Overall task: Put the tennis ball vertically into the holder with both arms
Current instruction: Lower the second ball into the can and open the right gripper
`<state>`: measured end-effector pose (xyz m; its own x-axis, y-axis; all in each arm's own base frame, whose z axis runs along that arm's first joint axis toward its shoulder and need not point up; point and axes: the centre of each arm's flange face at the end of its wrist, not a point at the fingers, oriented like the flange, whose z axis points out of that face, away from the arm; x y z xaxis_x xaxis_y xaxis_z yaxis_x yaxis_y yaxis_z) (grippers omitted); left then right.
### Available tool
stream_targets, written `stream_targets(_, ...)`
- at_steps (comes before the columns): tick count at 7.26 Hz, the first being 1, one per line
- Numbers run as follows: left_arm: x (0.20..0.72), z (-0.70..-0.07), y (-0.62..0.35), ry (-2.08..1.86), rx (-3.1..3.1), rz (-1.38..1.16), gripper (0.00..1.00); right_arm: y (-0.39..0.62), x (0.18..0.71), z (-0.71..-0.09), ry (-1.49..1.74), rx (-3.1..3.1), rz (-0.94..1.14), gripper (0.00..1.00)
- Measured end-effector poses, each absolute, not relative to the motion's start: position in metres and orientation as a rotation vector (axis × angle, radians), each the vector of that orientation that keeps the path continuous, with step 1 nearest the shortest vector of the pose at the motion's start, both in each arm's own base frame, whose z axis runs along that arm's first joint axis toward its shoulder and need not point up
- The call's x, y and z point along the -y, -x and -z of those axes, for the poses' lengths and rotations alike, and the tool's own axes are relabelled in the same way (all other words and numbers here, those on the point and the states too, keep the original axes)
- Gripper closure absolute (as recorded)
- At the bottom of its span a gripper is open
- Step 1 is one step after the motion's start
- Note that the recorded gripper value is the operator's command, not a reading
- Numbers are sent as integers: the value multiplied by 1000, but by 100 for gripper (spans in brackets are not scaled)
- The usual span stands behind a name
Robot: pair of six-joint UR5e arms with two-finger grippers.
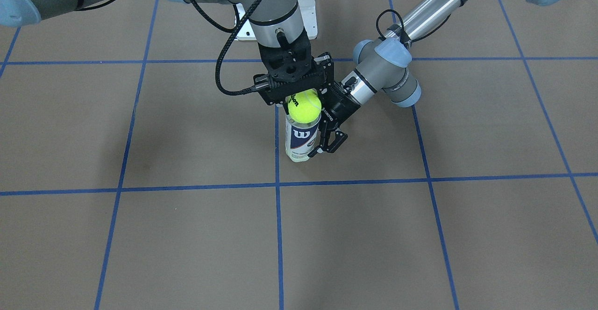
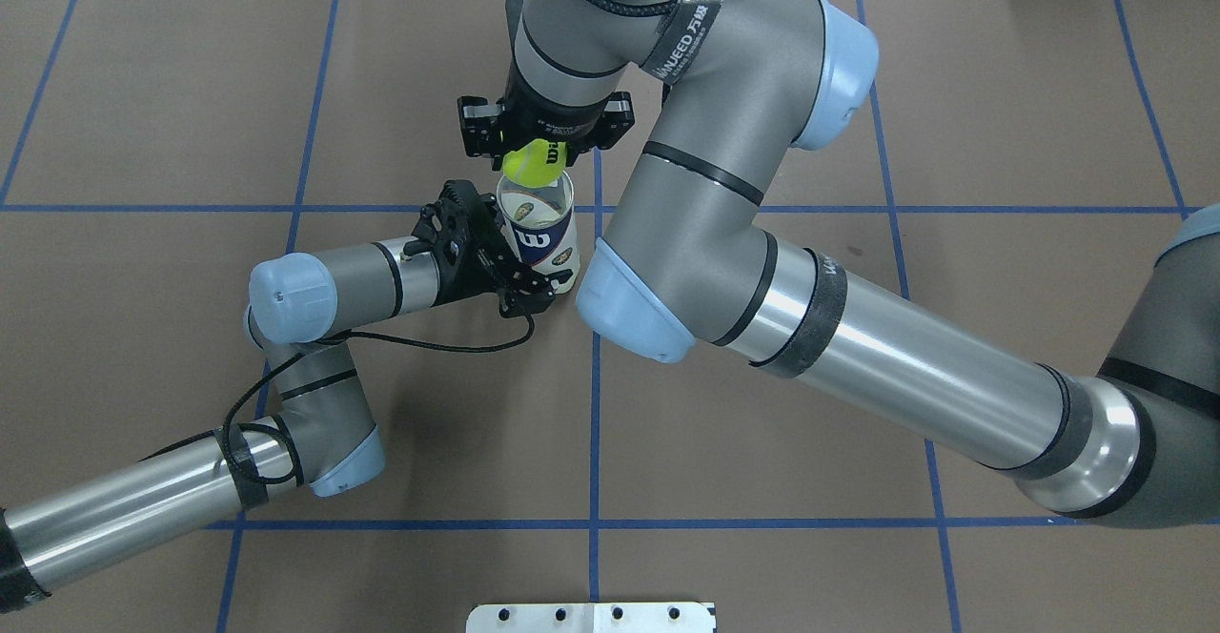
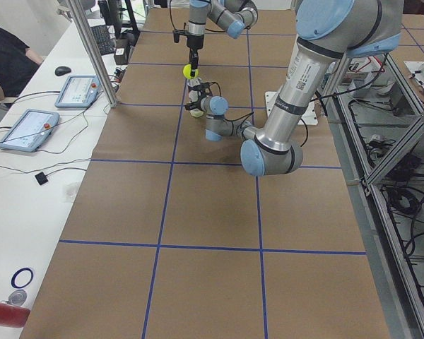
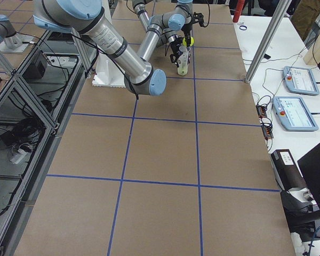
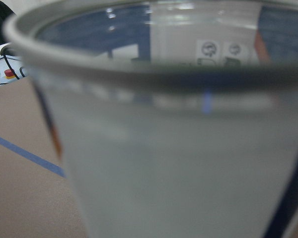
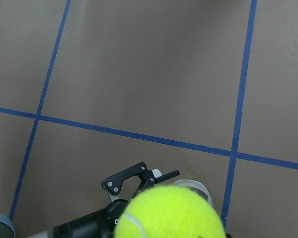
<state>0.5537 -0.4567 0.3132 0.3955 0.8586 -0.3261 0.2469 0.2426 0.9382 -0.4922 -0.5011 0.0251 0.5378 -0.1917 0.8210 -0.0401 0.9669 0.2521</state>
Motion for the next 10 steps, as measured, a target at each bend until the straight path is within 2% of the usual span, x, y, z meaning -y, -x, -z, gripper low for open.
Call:
stream_targets(1, 457, -313, -554, -1297, -1130, -571, 1, 492, 501, -25, -255, 1001, 91, 61)
stream_targets(2, 457, -313, -554, -1297, -1130, -571, 1, 493, 500, -25, -255, 1000, 92, 14)
stream_targets(3, 456, -313, -554, -1297, -1130, -571, 1, 494, 500, -26, -255, 998, 92, 2)
stream_targets(10, 457, -314, -553, -1297, -1126, -573, 1, 495, 492, -23, -258, 1008, 87, 1)
